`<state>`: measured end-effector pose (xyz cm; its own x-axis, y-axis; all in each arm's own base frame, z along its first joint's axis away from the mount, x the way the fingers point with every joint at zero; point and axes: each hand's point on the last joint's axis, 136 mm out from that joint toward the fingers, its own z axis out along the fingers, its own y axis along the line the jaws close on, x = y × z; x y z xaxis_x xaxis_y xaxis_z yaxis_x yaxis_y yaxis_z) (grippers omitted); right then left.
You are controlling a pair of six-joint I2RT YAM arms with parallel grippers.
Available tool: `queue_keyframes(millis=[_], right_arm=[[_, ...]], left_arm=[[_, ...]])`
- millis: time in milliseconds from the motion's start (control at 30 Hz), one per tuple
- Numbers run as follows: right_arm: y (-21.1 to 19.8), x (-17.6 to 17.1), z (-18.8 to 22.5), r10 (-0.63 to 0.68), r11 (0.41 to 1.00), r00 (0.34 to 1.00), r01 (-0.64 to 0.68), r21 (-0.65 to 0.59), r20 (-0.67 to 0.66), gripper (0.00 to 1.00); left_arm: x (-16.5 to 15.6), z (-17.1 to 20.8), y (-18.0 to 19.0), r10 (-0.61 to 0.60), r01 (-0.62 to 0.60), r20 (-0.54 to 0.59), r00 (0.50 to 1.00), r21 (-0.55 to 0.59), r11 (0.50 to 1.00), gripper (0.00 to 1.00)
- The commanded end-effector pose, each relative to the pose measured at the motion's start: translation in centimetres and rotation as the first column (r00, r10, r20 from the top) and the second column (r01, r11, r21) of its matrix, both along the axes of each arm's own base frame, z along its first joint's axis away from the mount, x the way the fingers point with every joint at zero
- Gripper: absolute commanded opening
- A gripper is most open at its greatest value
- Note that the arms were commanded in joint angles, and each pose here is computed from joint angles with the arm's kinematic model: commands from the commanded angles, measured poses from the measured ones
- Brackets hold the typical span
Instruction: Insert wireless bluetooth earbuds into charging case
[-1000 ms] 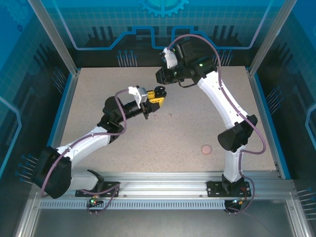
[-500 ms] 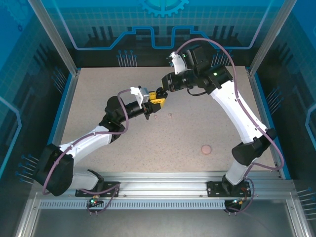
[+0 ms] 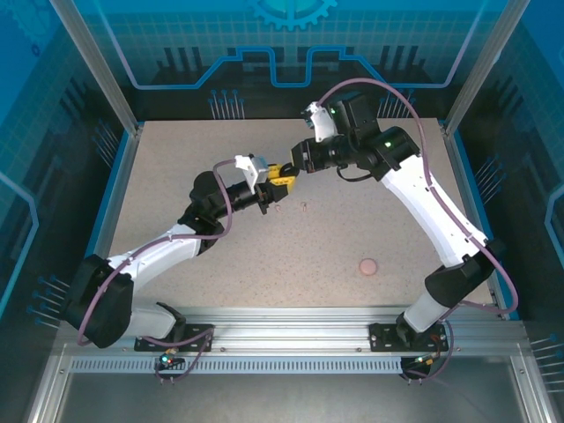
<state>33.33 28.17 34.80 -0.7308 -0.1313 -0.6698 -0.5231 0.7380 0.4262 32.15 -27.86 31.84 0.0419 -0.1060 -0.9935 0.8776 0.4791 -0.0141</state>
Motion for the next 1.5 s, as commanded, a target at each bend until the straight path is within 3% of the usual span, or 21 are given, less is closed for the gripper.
queue_keyframes(millis=[0,233,367,467,600,700,1033,1100,1333,1467], right_arm=[[-0.5,-1.5,-0.2,-0.012,1.0,0.999,0.012,-0.001,-0.031,0.24],[-7.0,1.8,2.0,-0.306,0.95,0.952,0.305,0.071,0.009,0.48],[-10.1,2.4,0.1,-0.397,0.915,0.917,0.398,0.07,-0.032,0.55],[-10.9,2.3,-2.6,-0.415,0.907,0.907,0.419,0.045,-0.077,0.59],[-11.1,1.8,-6.9,-0.429,0.901,0.89,0.434,-0.002,-0.153,0.6],[-10.9,1.4,-9.8,-0.435,0.898,0.877,0.44,-0.021,-0.203,0.6],[-11.5,0.0,-15.6,-0.488,0.873,0.834,0.472,-0.123,-0.257,0.61],[-11.7,-0.1,-16.0,-0.494,0.869,0.83,0.476,-0.134,-0.258,0.6],[-12.6,-0.7,-16.5,-0.517,0.856,0.82,0.486,-0.179,-0.247,0.61],[-13.1,-1.0,-16.8,-0.531,0.846,0.811,0.494,-0.199,-0.245,0.61]], left_arm=[[0.3,2.4,0.3,0.032,-0.028,0.079,0.996,-0.043,0.999,0.0],[0.9,0.1,0.8,0.073,-0.073,-0.011,0.997,-0.031,0.997,0.0],[1.9,-2.5,1.7,0.149,-0.153,-0.119,0.982,-0.026,0.988,0.0],[2.9,-4.7,3.0,0.237,-0.253,-0.244,0.94,-0.036,0.967,0.0],[4.3,-9.0,5.8,0.375,-0.427,-0.479,0.794,0.0,0.904,0.0],[4.6,-12.3,7.3,0.414,-0.496,-0.601,0.683,0.035,0.868,0.0],[5.1,-22.2,12.2,0.467,-0.654,-0.821,0.33,0.158,0.739,0.0],[5.1,-23.9,12.7,0.466,-0.662,-0.841,0.275,0.186,0.726,0.0],[4.7,-28.2,13.7,0.468,-0.653,-0.868,0.164,0.26,0.712,0.0],[4.5,-29.7,14.5,0.467,-0.651,-0.877,0.115,0.288,0.702,0.13]])
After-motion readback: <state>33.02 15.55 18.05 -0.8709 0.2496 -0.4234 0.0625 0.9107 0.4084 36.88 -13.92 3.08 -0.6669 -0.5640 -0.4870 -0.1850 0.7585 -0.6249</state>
